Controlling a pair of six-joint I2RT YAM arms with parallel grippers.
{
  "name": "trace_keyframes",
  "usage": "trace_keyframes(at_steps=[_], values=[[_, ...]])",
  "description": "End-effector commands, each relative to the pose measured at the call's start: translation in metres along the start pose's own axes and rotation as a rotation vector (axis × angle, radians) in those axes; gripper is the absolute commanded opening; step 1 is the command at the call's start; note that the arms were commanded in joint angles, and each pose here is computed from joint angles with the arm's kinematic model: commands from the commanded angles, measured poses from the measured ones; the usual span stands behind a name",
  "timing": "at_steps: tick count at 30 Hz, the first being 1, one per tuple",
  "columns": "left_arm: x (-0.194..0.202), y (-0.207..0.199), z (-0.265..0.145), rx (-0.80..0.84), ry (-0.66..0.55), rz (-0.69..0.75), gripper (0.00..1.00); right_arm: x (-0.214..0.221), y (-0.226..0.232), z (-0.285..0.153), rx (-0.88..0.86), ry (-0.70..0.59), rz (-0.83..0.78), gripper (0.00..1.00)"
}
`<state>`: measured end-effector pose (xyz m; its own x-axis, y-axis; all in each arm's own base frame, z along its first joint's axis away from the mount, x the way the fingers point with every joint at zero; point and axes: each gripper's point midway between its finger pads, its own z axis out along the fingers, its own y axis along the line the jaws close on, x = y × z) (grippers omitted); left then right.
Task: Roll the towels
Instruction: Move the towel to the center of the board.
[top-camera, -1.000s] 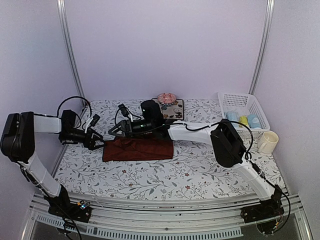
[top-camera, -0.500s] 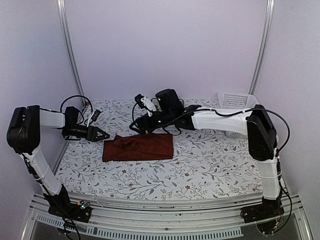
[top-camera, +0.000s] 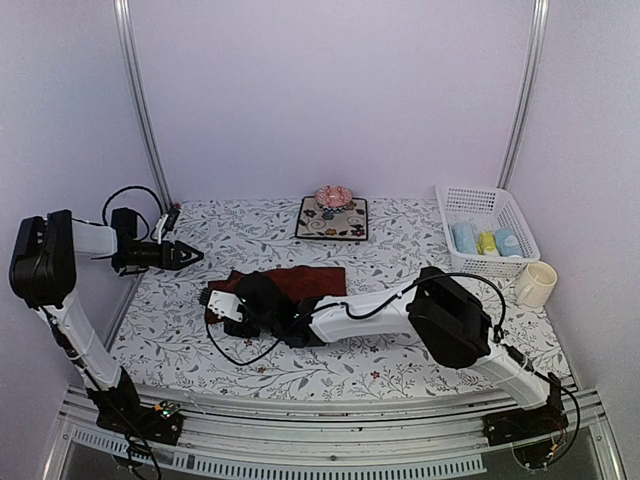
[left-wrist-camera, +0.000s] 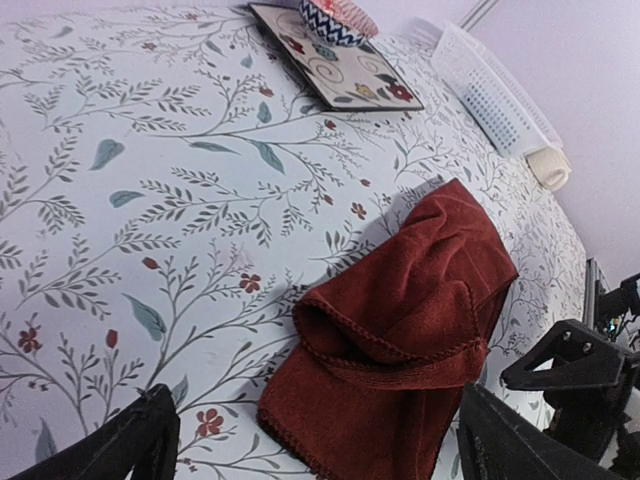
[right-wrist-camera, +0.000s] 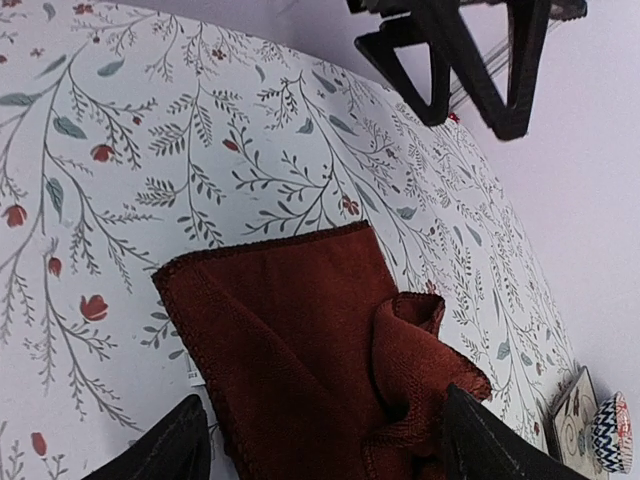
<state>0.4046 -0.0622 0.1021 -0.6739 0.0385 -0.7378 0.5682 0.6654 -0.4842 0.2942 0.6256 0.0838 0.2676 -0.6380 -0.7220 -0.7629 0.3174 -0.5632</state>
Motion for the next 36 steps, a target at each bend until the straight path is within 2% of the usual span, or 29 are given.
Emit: trace_keyframes(at_steps=[1,6,11,15,16,20,21,23,30,36], values=[[-0.008,0.008,-0.012,-0.011,-0.056,0.006,0.97,-0.003,-0.04,0.013,0.146,-0.009,0.036,0.76],[-0.004,0.008,-0.009,0.007,-0.054,-0.01,0.97,0.015,-0.045,0.017,0.219,0.031,0.06,0.72],[-0.003,0.008,-0.009,0.007,-0.057,-0.005,0.97,0.01,-0.042,0.007,0.198,-0.021,0.085,0.7],[-0.002,0.008,-0.009,0.004,-0.053,-0.001,0.97,0.007,-0.046,-0.008,0.155,-0.029,0.136,0.73],[-0.002,0.008,-0.009,0.004,-0.053,0.004,0.97,0.008,-0.053,-0.012,0.135,-0.017,0.183,0.74],[-0.002,0.004,-0.006,-0.004,-0.045,0.022,0.97,0.013,-0.095,-0.043,-0.021,0.01,0.547,0.72],[-0.001,0.004,-0.004,-0.008,-0.038,0.026,0.97,0.016,-0.108,-0.055,-0.032,0.011,0.661,0.73],[0.001,0.001,-0.001,-0.008,-0.031,0.035,0.97,0.034,-0.118,-0.069,-0.044,0.047,0.78,0.73],[0.002,-0.003,0.002,-0.019,-0.021,0.057,0.97,0.125,-0.134,-0.11,0.014,0.235,1.099,0.69],[0.005,-0.004,0.005,-0.019,-0.012,0.062,0.97,0.185,-0.138,-0.124,0.016,0.313,1.301,0.65]])
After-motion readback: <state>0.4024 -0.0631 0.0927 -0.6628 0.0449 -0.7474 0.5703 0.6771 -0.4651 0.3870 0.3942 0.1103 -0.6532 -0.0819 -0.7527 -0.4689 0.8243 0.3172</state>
